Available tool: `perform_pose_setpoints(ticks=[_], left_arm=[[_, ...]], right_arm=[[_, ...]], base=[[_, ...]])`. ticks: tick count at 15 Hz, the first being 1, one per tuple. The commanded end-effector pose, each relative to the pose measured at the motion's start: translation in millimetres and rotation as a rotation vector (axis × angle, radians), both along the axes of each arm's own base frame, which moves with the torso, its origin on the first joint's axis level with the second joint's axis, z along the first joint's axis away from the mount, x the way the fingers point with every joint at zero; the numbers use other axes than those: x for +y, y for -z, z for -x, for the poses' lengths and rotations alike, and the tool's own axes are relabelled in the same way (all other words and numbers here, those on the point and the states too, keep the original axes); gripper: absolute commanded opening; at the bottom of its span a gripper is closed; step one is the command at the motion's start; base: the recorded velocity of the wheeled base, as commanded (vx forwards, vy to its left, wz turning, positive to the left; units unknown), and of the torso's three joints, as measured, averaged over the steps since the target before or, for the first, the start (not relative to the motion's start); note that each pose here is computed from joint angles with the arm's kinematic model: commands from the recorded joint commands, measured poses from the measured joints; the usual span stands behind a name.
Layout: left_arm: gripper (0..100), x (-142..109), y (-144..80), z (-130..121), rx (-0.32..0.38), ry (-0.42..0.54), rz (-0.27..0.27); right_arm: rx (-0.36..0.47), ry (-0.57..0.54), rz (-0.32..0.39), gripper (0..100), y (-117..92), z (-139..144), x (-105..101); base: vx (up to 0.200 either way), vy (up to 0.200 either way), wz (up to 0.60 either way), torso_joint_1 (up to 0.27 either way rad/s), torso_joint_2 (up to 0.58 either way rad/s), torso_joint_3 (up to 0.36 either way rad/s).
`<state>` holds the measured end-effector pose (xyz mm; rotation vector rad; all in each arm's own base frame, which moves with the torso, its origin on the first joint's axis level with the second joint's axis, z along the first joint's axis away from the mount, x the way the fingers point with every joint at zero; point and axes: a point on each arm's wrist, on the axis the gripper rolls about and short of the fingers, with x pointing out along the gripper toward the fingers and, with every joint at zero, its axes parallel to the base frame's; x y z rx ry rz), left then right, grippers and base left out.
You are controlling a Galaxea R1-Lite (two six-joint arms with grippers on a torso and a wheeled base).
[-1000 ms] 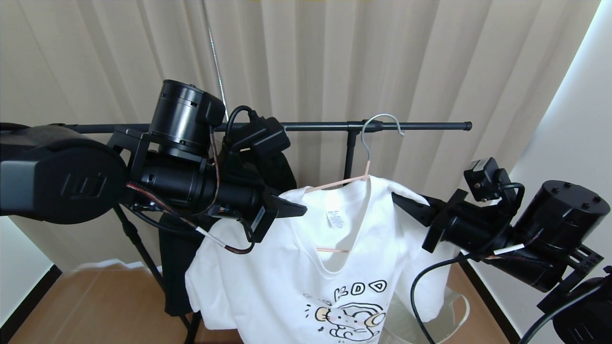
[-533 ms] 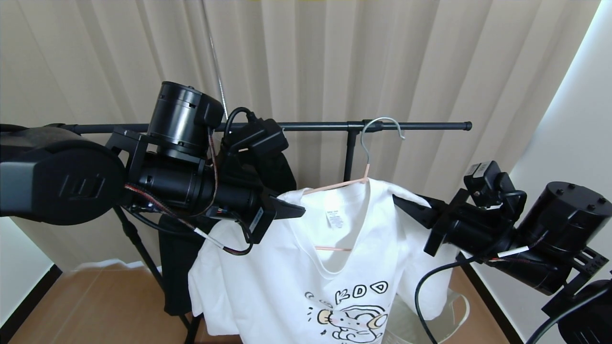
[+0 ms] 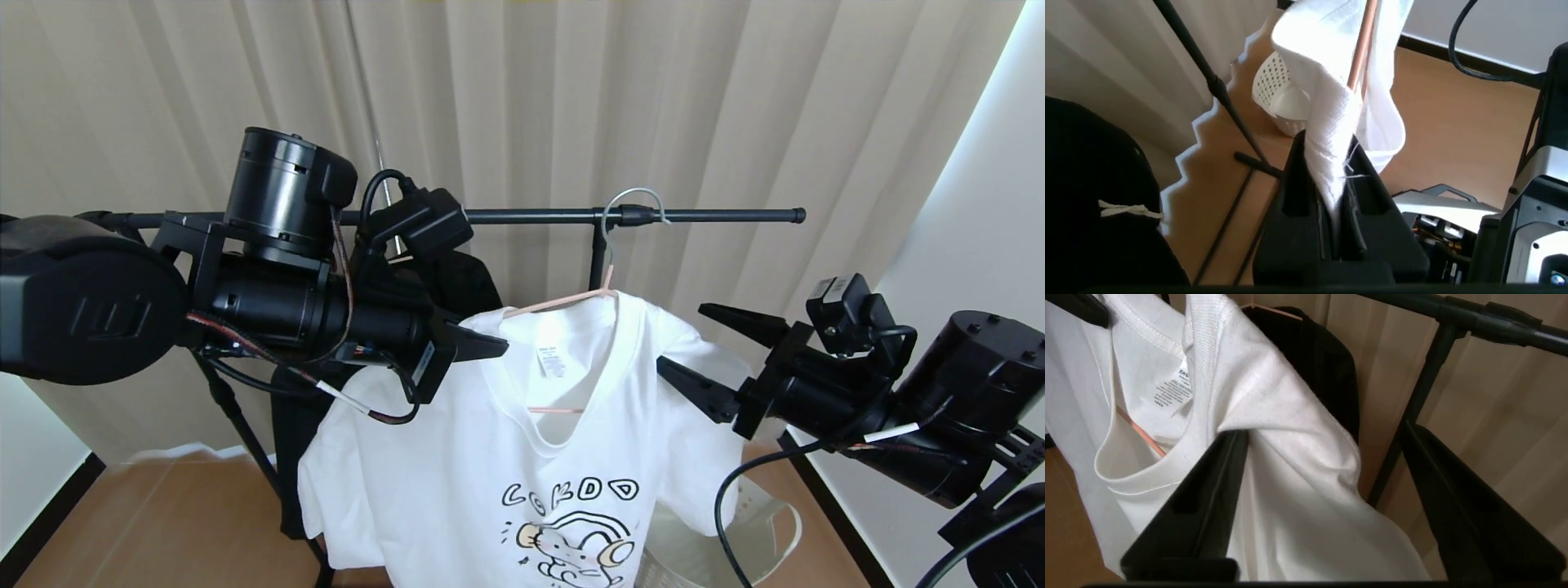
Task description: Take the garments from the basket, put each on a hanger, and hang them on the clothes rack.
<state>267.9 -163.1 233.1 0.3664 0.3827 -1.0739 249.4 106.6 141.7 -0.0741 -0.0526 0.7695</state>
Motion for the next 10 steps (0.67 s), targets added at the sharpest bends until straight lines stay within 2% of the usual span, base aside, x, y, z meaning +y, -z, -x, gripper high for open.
perform_pose_setpoints(ticks=[1,5,10], left_arm=[[0,3,0,2,-0.002,-0.003,0.002],[0,33,12,15,-0.134,-0.071,0.065],[0,57,20,36,-0.263,-0.127,0.132]], right_arm=[[0.0,0.001,0.001,100,0,0,0],[-0.007,-0.007,-0.003,100,-2,-4,-16],[0.002,0.002,0.004,100,1,-7,-19]], base=[[0.0,0.0,0.0,0.0,0.0,0.0],[0.0,0.0,0.0,0.0,0.0,0.0],[0.0,0.0,0.0,0.0,0.0,0.0]])
